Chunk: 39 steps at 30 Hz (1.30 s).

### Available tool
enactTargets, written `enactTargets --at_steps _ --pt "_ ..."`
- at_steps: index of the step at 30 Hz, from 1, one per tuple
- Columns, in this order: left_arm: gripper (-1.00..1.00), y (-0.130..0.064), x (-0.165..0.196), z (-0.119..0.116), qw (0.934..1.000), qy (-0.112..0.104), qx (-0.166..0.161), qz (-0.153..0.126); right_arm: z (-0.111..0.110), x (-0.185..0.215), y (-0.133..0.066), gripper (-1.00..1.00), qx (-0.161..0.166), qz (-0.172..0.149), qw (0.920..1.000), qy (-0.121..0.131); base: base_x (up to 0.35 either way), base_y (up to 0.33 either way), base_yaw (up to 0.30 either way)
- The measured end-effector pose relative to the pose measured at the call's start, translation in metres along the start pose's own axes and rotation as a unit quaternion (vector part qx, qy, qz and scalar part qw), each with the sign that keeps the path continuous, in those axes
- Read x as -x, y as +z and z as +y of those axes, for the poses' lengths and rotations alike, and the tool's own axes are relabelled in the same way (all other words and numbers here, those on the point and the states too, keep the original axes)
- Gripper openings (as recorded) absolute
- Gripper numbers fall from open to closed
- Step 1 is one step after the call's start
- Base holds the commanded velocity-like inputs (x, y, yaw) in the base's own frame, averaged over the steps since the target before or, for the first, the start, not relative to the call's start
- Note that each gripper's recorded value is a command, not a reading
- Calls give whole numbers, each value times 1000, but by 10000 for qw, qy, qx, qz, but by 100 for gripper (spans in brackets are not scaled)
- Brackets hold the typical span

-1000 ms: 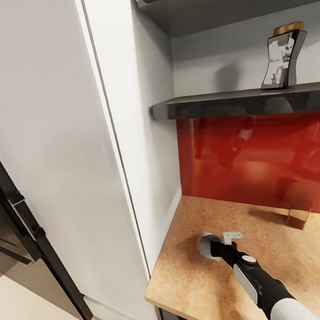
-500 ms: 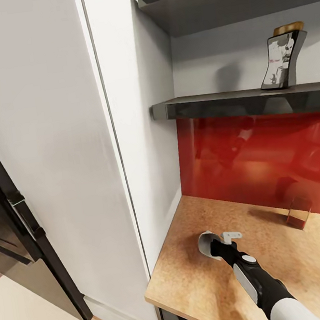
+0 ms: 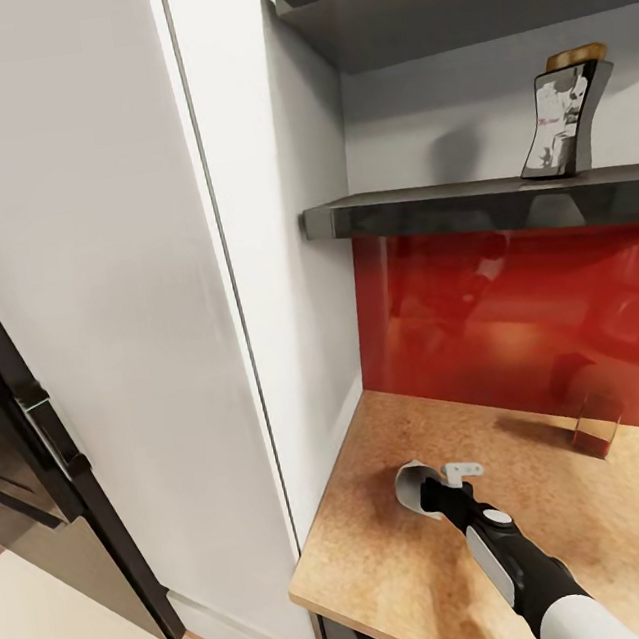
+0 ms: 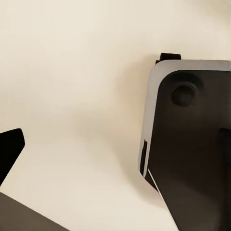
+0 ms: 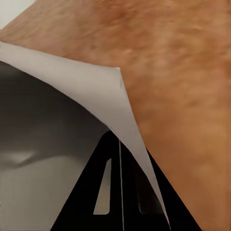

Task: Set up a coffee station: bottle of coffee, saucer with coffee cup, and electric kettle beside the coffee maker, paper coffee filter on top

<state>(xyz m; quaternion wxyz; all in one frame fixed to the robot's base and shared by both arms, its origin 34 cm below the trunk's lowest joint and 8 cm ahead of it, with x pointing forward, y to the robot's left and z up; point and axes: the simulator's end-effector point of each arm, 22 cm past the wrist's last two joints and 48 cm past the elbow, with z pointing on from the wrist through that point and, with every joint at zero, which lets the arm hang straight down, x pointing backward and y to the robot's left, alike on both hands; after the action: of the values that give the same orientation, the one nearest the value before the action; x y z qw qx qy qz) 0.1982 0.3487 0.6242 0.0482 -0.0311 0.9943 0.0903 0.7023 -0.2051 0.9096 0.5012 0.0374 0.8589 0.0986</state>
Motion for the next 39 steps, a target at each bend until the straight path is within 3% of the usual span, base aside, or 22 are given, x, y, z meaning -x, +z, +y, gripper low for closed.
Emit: enactTargets --at_steps 4,10,12,19,25,31,39 --pt "100 0 0 0 10000 0 -2 2 -1 3 0 -100 -23 -34 10000 -13 0 0 0" --pt "100 0 0 0 10000 4 -9 -5 12 83 -10 -100 93 -823 9965 -102 0 0 0" --pt "100 0 0 0 10000 6 -11 -6 16 102 -15 -100 136 -946 9954 -118 0 0 0" --pt "100 0 1 0 10000 24 -13 -11 33 141 -33 -100 299 -785 9964 -131 0 0 0" --pt "100 0 1 0 10000 33 -8 -15 38 141 -34 -100 418 -746 9962 -138 0 0 0" --pt "100 0 1 0 10000 28 3 -15 33 119 -26 -100 418 -504 9978 -111 0 0 0" --pt "100 0 1 1 10000 25 16 -13 29 118 -26 -100 393 -497 9979 -95 -80 -56 0"
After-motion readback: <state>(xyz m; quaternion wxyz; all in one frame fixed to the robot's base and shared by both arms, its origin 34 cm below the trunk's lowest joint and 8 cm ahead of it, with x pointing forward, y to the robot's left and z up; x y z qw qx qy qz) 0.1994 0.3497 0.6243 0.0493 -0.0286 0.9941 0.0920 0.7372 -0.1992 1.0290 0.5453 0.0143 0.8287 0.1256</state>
